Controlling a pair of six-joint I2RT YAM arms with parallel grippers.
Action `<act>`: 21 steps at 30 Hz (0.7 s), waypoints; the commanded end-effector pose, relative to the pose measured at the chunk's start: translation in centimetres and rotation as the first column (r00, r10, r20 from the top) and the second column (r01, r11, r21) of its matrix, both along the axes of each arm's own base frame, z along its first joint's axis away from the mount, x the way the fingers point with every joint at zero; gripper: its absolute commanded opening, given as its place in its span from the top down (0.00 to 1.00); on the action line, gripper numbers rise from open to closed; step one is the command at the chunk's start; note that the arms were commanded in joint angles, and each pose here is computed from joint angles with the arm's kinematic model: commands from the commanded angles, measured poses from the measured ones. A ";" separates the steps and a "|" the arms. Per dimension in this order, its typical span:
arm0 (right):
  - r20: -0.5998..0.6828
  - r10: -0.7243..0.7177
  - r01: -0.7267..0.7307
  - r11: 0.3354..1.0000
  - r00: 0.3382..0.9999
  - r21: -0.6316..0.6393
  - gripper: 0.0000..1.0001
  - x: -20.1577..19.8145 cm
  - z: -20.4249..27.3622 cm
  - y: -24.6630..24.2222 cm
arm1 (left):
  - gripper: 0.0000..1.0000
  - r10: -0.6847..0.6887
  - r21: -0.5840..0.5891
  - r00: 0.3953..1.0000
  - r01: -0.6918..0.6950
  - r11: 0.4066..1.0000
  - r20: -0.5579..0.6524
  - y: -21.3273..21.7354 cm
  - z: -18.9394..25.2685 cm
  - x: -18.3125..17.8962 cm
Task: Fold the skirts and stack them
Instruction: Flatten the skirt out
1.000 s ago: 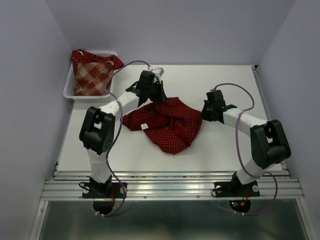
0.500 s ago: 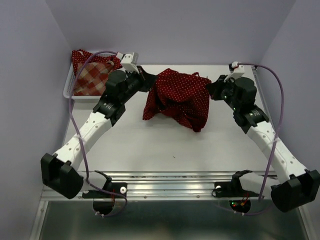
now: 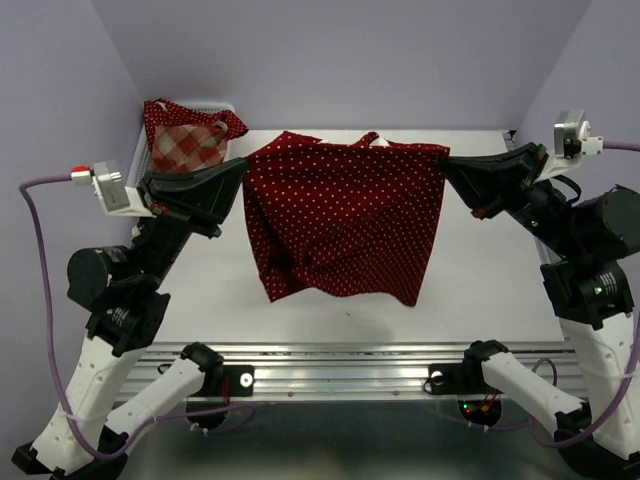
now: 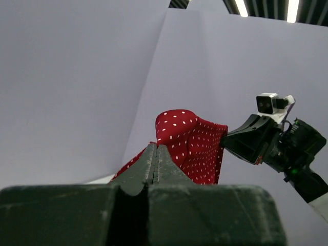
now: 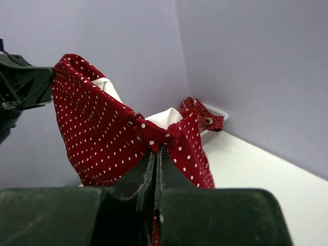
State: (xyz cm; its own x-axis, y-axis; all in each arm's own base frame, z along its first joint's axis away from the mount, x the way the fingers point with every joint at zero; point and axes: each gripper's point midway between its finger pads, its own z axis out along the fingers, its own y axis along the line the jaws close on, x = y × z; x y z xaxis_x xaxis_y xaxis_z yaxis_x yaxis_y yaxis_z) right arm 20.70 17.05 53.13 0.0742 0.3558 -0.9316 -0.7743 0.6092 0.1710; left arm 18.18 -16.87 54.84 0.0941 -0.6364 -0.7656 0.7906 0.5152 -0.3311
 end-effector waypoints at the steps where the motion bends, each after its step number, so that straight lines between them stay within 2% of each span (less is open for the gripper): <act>1: -0.007 0.039 -0.038 0.999 0.999 0.038 0.99 -1.2 1.7 0.1 | 1.00 -0.023 -0.043 0.998 0.025 0.999 0.050 0.5 1.4 -1.5; 4: -0.119 -0.069 0.076 0.995 0.990 0.059 0.99 2.1 0.0 -0.6 | 1.00 0.028 -0.048 1.000 -0.028 0.998 0.013 0.8 0.6 0.0; 6: -0.215 -0.187 0.202 0.978 0.959 0.050 0.99 5.6 -2.4 -1.6 | 1.00 0.090 -0.004 0.991 -0.090 0.996 -0.097 0.0 -2.3 3.5; 7: -0.283 -0.236 0.251 0.968 0.930 0.018 0.99 8.0 -4.7 -1.6 | 1.00 0.159 0.005 0.975 -0.160 0.987 -0.157 0.4 -3.7 5.6; 8: -0.329 -0.281 0.295 0.956 0.902 -0.007 0.99 9.7 -6.6 -1.9 | 1.00 0.204 0.065 0.946 -0.194 0.979 -0.250 -0.6 -6.8 8.8; 10: -0.452 -0.420 0.413 0.903 0.787 -0.119 0.99 14.7 -13.5 -2.8 | 1.00 0.355 0.168 0.841 -0.313 0.935 -0.407 0.2 -12.7 13.4; 11: -0.488 -0.451 0.430 0.888 0.747 -0.163 0.99 16.0 -16.1 -2.8 | 1.00 0.400 0.228 0.789 -0.329 0.916 -0.467 0.2 -16.0 15.3; 12: -0.524 -0.513 0.475 0.853 0.680 -0.218 0.99 17.8 -19.1 -4.3 | 1.00 0.447 0.322 0.708 -0.315 0.893 -0.547 -0.3 -21.2 18.3; 13: -0.573 -0.535 0.473 0.838 0.621 -0.271 0.96 19.0 -22.8 -4.9 | 0.87 0.453 0.371 0.647 -0.270 0.889 -0.614 -0.4 -24.8 19.4; 14: -0.632 -0.548 0.445 0.831 0.548 -0.334 0.81 20.7 -27.4 -5.2 | 0.74 0.495 0.442 0.545 -0.237 0.865 -0.677 0.4 -29.8 21.8; 15: -0.683 -0.534 0.417 0.838 0.498 -0.351 0.26 21.2 -29.9 -6.0 | 0.52 0.488 0.474 0.486 -0.161 0.866 -0.725 0.2 -33.0 21.9; 16: -0.697 -0.542 0.410 0.833 0.469 -0.372 0.11 21.8 -31.2 -6.2 | 0.45 0.504 0.502 0.438 -0.132 0.855 -0.744 0.5 -35.0 22.3; 17: -0.709 -0.557 0.385 0.825 0.434 -0.413 0.00 22.5 -33.4 -6.2 | 0.38 0.530 0.536 0.390 -0.105 0.838 -0.753 0.5 -37.1 23.3; 18: -0.696 -0.583 0.375 0.809 0.419 -0.453 0.00 22.6 -34.0 -6.6 | 0.11 0.553 0.564 0.360 -0.085 0.821 -0.751 0.7 -38.1 23.3; 19: -0.681 -0.588 0.378 0.806 0.436 -0.454 0.00 23.2 -33.0 -6.6 | 0.03 0.563 0.576 0.360 -0.082 0.813 -0.744 0.8 -38.0 23.7; 21: -0.655 -0.602 0.381 0.798 0.456 -0.468 0.00 23.5 -32.3 -6.9 | 0.01 0.568 0.580 0.362 -0.087 0.810 -0.739 0.8 -38.0 23.8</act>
